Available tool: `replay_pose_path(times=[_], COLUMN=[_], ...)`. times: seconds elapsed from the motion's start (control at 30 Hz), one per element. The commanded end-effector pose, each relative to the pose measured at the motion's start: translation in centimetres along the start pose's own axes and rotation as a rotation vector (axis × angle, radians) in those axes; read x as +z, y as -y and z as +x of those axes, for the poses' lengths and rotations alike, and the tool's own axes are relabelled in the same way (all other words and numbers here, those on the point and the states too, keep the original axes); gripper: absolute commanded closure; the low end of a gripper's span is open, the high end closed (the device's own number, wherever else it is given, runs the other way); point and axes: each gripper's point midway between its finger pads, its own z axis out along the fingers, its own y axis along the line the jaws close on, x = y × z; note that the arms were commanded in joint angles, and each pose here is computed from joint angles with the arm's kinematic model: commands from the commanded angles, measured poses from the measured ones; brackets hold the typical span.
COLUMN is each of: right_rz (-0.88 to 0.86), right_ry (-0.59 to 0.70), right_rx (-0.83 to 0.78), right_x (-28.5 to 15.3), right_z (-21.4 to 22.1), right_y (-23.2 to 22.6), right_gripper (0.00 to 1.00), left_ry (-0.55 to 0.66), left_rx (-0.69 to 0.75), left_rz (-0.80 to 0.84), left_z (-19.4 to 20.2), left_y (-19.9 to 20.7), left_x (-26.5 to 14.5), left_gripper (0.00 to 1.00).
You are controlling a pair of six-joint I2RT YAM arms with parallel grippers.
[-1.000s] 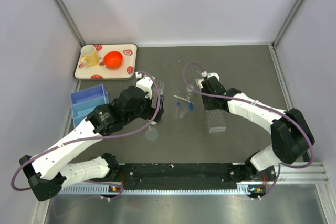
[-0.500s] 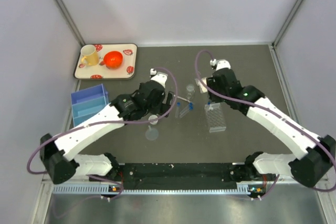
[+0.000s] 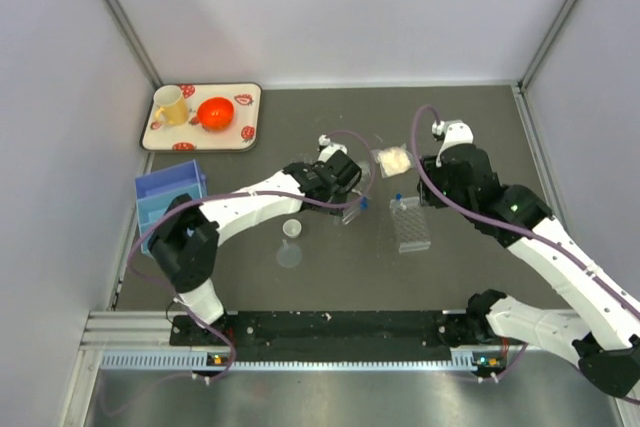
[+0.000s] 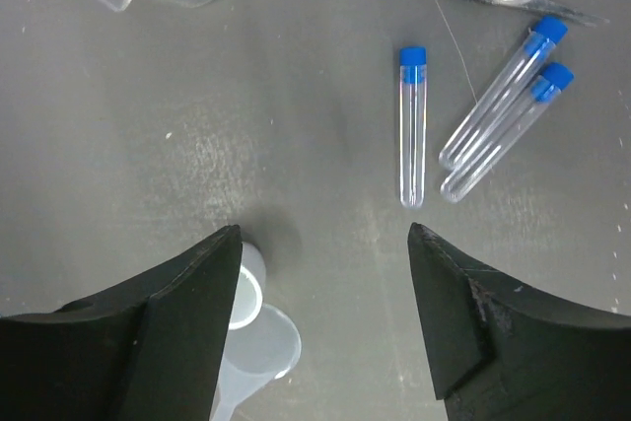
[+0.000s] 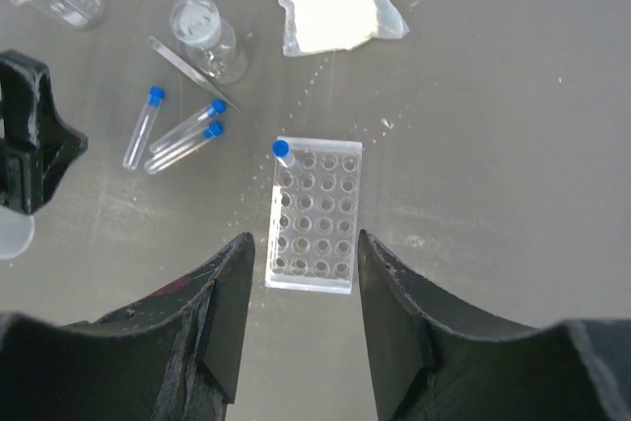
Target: Organize the chemistry lab equipment
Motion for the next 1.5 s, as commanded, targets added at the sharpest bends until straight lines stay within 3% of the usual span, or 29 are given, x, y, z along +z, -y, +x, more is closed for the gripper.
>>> replay_pose_path(times=[0.0,0.63,1.2,1.47], right_rz=[0.005,0.000,-0.009,-0.010], right_ry=[-0.002,0.000,-0.010,-0.016], right_rx=[-0.018,-0.020,-0.021,-0.021], right_x=[-0.5,-0.2,0.2,0.4], right_z=[0.9,1.4,1.5,1.8], right_y=[0.4,0.4,0.1,0.1], right_gripper=[0.54,0.54,0.54,0.58], left_ry=[0.073,-0.007,-0.055,-0.085], left_rx=[-0.072,-0.091,-0.093,-0.089], left_rz=[-0.012,0.035,0.059,0.041], left_z=[-2.7,-2.4,-0.7,0.8], left_y=[1.3,3.4,3.9,3.5], left_x=[1.1,6.9,9.0,9.5], left_gripper=[0.28,0.42,0.48,0.71])
